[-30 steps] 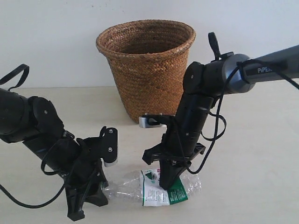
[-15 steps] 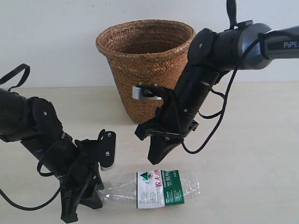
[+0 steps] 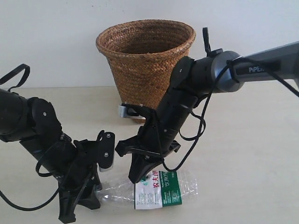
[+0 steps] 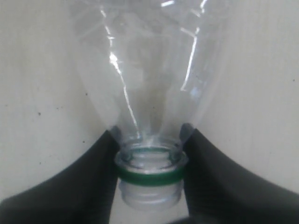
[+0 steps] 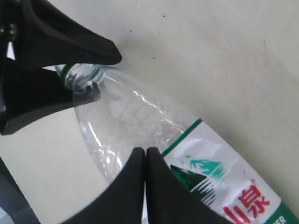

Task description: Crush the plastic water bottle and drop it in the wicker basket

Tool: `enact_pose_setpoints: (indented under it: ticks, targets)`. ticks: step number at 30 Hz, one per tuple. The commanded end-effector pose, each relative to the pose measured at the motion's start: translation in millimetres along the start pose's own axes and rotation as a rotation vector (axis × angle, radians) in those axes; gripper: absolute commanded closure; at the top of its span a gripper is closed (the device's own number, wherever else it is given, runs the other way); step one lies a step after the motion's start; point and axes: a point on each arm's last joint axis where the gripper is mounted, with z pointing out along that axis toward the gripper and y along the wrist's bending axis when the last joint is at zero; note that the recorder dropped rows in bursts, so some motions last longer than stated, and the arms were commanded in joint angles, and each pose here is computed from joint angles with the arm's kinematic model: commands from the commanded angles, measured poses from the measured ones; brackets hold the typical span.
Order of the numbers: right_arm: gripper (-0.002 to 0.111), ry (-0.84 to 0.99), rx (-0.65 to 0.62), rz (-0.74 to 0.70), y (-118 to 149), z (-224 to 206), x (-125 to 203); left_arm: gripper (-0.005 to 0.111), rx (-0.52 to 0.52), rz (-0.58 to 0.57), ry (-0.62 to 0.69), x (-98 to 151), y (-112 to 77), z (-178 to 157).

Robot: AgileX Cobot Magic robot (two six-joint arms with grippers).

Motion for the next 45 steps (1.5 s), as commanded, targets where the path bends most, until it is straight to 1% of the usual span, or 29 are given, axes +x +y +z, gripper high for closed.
enact_pose_setpoints:
  ticks: [1,7,9,13,15,18,21,23,24,27,31,35,40,45]
  targets:
    - [0.108,0.031,0.009,0.021,-16.4,26.2,0.3,0.102,-0.011,-0.020,-0.008,-0.8,1.2,-0.6]
    - [0.108,0.092,0.018,0.076,-41.1,60.7,6.3,0.102,-0.011,-0.027,-0.008,-0.8,1.2,-0.6]
    - [0.108,0.125,0.041,0.078,-49.5,69.6,8.8,0.102,-0.011,-0.027,-0.008,-0.8,1.2,-0.6]
    - [0.108,0.153,0.121,0.096,-55.1,65.2,4.3,0.102,-0.011,-0.031,-0.008,-0.8,1.2,-0.6]
    - [0.108,0.213,0.183,0.105,-61.9,65.8,9.7,0.102,-0.011,-0.043,-0.008,-0.8,1.2,-0.6]
    - [0.108,0.247,0.188,0.136,-66.8,65.6,13.7,0.102,-0.012,-0.046,-0.008,-0.3,1.6,-0.8]
    - [0.108,0.227,0.142,0.142,-64.0,59.7,10.6,0.102,-0.012,-0.046,-0.008,-0.3,1.6,-0.8]
    - [0.108,0.185,0.086,0.122,-54.0,41.4,3.7,0.102,-0.012,-0.046,-0.008,-0.3,1.6,-0.8]
    - [0.108,0.138,0.051,0.092,-46.2,25.2,-0.1,0.102,-0.016,-0.046,-0.008,-0.3,2.0,-0.8]
    - [0.108,0.063,0.024,0.049,-34.5,-5.2,-4.1,0.102,-0.016,-0.046,-0.008,-0.3,2.0,-0.8]
    - [0.108,-0.004,0.027,0.027,-24.0,-48.4,-1.9,0.102,-0.016,-0.046,-0.008,-0.3,2.0,-0.8]
    - [0.108,-0.082,0.050,-0.042,-15.3,-82.9,1.2,0.102,-0.016,-0.046,-0.008,-0.3,2.0,-0.8]
    - [0.108,-0.129,0.074,-0.100,-7.7,-109.7,13.1,0.102,-0.016,-0.048,-0.008,-0.3,1.9,-0.8]
    - [0.108,-0.140,0.130,-0.090,-11.4,-133.4,37.6,0.102,-0.016,-0.050,-0.008,-0.3,1.9,-0.8]
